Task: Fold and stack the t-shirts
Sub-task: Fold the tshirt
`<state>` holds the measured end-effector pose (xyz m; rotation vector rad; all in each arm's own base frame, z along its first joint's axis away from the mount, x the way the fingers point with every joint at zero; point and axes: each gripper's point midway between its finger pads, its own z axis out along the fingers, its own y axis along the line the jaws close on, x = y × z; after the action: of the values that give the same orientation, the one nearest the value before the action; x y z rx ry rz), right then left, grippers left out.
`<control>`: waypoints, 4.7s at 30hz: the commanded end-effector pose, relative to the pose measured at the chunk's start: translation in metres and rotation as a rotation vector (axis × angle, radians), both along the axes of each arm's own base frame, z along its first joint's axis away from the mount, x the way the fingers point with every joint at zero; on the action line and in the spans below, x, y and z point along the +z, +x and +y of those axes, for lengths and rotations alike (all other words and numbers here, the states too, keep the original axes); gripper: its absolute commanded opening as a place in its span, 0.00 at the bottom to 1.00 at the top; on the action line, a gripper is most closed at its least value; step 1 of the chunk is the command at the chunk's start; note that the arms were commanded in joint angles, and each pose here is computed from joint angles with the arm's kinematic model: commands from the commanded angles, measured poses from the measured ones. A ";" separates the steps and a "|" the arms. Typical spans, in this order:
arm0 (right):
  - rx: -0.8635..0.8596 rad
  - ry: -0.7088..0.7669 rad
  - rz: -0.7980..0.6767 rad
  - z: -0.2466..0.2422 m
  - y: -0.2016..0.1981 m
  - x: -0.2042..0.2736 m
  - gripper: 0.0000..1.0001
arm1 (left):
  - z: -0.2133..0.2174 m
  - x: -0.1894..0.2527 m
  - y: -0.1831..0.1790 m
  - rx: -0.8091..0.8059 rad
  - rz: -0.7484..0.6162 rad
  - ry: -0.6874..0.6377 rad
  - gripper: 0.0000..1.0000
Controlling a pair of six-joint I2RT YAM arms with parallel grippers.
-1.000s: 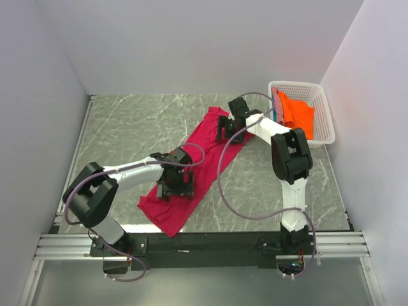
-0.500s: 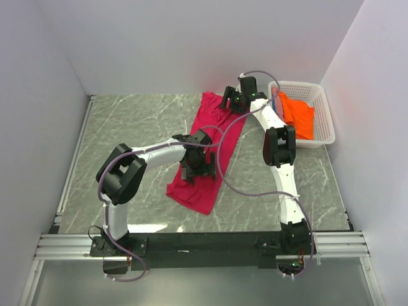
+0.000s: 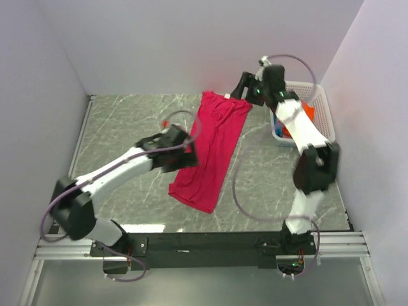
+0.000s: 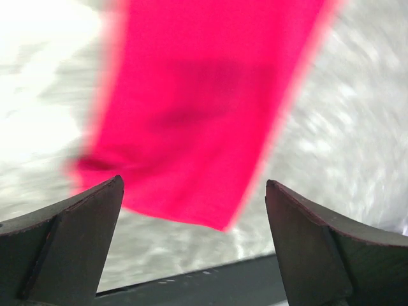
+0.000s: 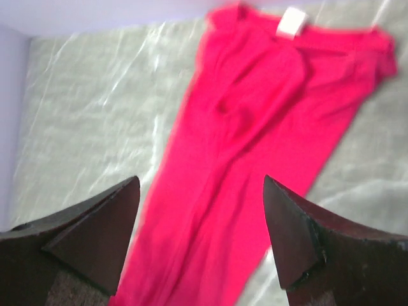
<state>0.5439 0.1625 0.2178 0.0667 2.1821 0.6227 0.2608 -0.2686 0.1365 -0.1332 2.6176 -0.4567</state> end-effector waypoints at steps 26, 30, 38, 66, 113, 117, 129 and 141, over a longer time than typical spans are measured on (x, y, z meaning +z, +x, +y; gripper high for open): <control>0.310 0.085 0.531 0.124 -0.345 -0.154 0.74 | 0.100 -0.103 -0.001 0.190 0.173 -0.190 0.51; 0.299 0.082 0.551 0.123 -0.351 -0.159 0.73 | 0.095 -0.105 -0.012 0.167 0.190 -0.234 0.44; 0.291 0.041 0.585 0.118 -0.362 -0.168 0.73 | 0.089 -0.110 -0.029 0.148 0.230 -0.293 0.11; 0.278 -0.233 0.588 0.133 -0.399 -0.197 0.61 | 0.133 -0.108 -0.058 0.455 0.235 -0.160 0.01; -0.081 -0.305 0.218 0.056 -0.195 -0.088 0.00 | 0.057 0.016 0.168 0.372 -0.211 -0.100 0.01; -0.115 -0.297 0.212 0.047 -0.168 -0.085 0.00 | 0.050 0.009 0.199 0.366 -0.217 -0.089 0.01; -0.080 -0.274 0.211 0.038 -0.123 -0.095 0.00 | 0.038 -0.006 0.242 0.331 -0.235 -0.062 0.01; -0.088 -0.233 0.259 0.031 -0.090 -0.121 0.00 | 0.033 -0.034 0.275 0.316 -0.233 -0.013 0.03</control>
<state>0.4281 0.1922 0.0859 0.1154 2.5270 0.2794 0.5185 -0.2383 0.0911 -0.4818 2.3545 -0.3671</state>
